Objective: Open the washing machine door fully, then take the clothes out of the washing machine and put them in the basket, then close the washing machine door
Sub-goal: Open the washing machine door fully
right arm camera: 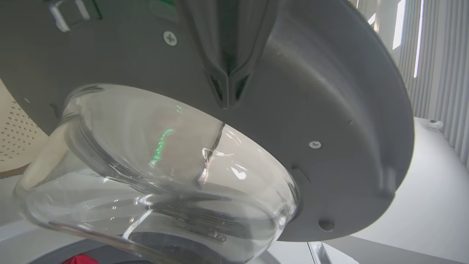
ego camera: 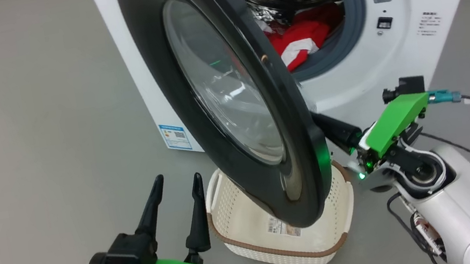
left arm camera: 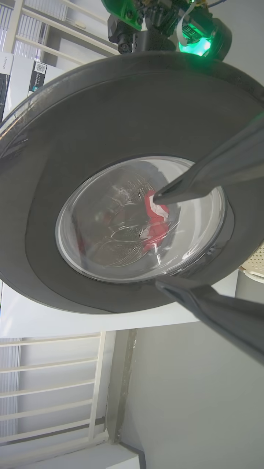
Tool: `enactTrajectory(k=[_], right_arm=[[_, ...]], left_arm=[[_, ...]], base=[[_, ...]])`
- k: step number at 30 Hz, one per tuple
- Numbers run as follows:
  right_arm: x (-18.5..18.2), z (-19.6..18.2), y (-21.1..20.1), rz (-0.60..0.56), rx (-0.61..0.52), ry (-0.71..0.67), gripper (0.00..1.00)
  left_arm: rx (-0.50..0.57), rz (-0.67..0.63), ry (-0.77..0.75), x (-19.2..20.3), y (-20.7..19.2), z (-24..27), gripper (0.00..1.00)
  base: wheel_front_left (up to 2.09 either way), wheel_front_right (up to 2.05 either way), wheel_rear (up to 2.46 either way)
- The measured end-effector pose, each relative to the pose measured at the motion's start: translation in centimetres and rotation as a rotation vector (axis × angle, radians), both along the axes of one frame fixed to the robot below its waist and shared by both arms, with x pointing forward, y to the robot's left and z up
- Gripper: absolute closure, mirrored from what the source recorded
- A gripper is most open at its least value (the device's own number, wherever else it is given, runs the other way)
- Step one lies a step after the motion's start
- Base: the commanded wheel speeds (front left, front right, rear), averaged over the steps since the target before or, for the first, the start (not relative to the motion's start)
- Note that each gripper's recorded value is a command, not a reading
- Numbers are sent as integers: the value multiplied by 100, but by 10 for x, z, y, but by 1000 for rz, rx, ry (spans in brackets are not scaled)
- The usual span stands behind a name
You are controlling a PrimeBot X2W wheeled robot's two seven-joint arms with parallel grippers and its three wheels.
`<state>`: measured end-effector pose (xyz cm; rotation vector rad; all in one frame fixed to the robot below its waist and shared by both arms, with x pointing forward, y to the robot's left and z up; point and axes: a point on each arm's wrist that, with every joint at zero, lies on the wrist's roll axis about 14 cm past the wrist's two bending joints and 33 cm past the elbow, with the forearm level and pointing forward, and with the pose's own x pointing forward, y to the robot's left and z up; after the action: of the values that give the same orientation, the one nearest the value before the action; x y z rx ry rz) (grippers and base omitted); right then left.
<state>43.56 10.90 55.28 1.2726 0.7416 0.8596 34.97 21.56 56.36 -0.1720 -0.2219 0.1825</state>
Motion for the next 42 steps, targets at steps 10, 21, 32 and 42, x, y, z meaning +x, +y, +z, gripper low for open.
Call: enactTrajectory(k=[10, 21, 32, 42], right_arm=[[-27, -4, 29, 87, 0, 6, 100], [-55, -1, 57, 189, 10, 6, 100], [-74, 1, 70, 246, 24, 15, 100], [-88, -5, 80, 297, 21, 42, 100]], left_arm=[[3, 60, -12, -18, 18, 6, 0], [8, 128, -3, -40, 37, 4, 0], [2, 145, -5, -46, 40, 3, 0], [-5, 160, -7, -48, 43, 4, 0]], base=[[0, 0, 0], [0, 0, 0], [0, 0, 0], [0, 0, 0]])
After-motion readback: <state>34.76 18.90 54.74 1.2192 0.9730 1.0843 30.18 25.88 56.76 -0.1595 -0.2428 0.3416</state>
